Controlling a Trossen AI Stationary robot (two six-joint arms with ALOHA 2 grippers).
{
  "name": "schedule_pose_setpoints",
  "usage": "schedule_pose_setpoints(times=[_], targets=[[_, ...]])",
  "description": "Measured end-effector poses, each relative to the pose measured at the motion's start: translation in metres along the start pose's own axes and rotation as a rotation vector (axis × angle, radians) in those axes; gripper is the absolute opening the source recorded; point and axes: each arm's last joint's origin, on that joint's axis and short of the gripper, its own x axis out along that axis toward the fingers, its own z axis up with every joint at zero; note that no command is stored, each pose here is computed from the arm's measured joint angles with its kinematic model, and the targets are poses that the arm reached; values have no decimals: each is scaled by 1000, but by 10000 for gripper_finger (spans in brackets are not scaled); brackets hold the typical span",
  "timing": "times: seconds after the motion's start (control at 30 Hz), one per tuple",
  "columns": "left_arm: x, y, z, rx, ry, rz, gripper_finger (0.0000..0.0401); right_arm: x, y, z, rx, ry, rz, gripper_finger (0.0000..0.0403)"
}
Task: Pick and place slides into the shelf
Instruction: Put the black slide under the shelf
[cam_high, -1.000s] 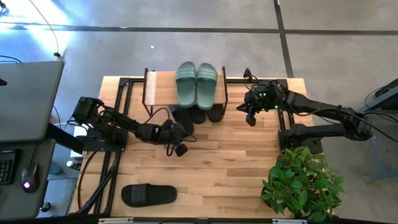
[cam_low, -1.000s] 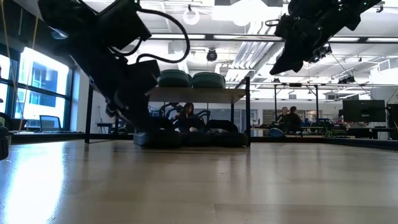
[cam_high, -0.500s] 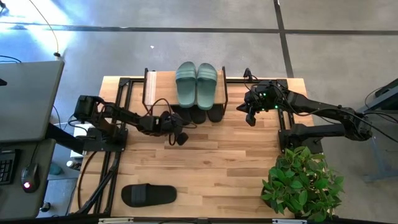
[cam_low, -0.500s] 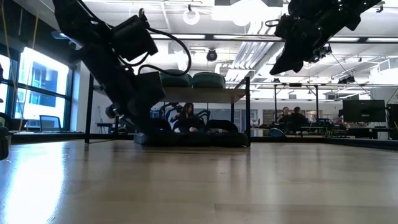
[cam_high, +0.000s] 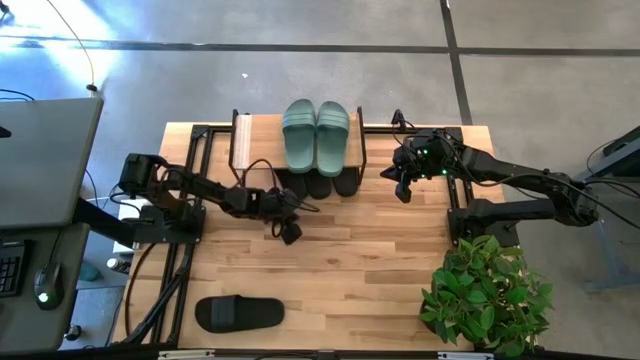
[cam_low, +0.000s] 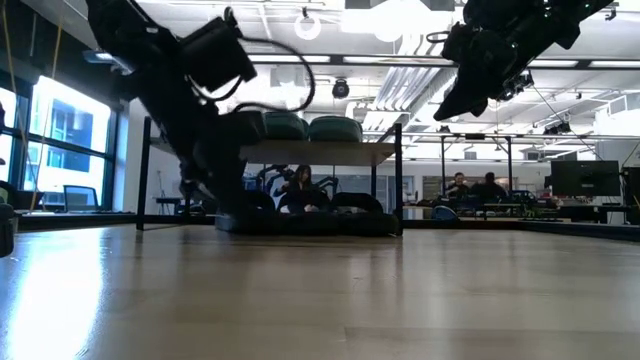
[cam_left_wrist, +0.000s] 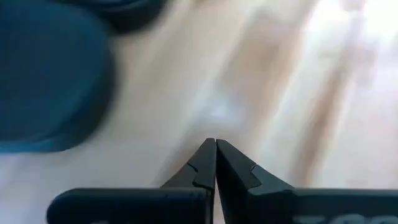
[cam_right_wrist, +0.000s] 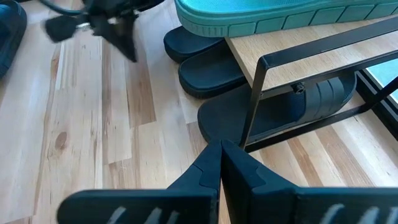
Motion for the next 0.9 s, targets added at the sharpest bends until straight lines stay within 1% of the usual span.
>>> schedule_pose_setpoints(times=[0.17,0.27,0.33,0.43,0.5,0.57,0.67,0.77,0.83,0.9], targets=[[-13,-30,18,40,-48,-134,1,0,0,0,-5,0,0,0],[-29,-52,35,61,-101,-200,1,0,0,0,-7,1,0,0],[-45,-67,48,75,-133,-238,1,0,0,0,-14,2,1,0],[-78,-89,70,122,-185,-271,1,0,0,0,-21,0,10,0],[-106,-101,82,170,-220,-260,1,0,1,0,-23,-6,19,0],[-138,-115,94,221,-285,-246,1,0,1,1,-14,-8,30,0],[-183,-132,105,291,-341,-208,1,0,1,1,9,-10,32,0],[-220,-143,104,323,-339,-179,1,0,1,1,28,-10,30,0],[-239,-149,101,286,-344,-198,1,0,1,1,33,-9,27,0],[-248,-154,91,245,-302,-208,1,0,0,1,45,-7,4,0]])
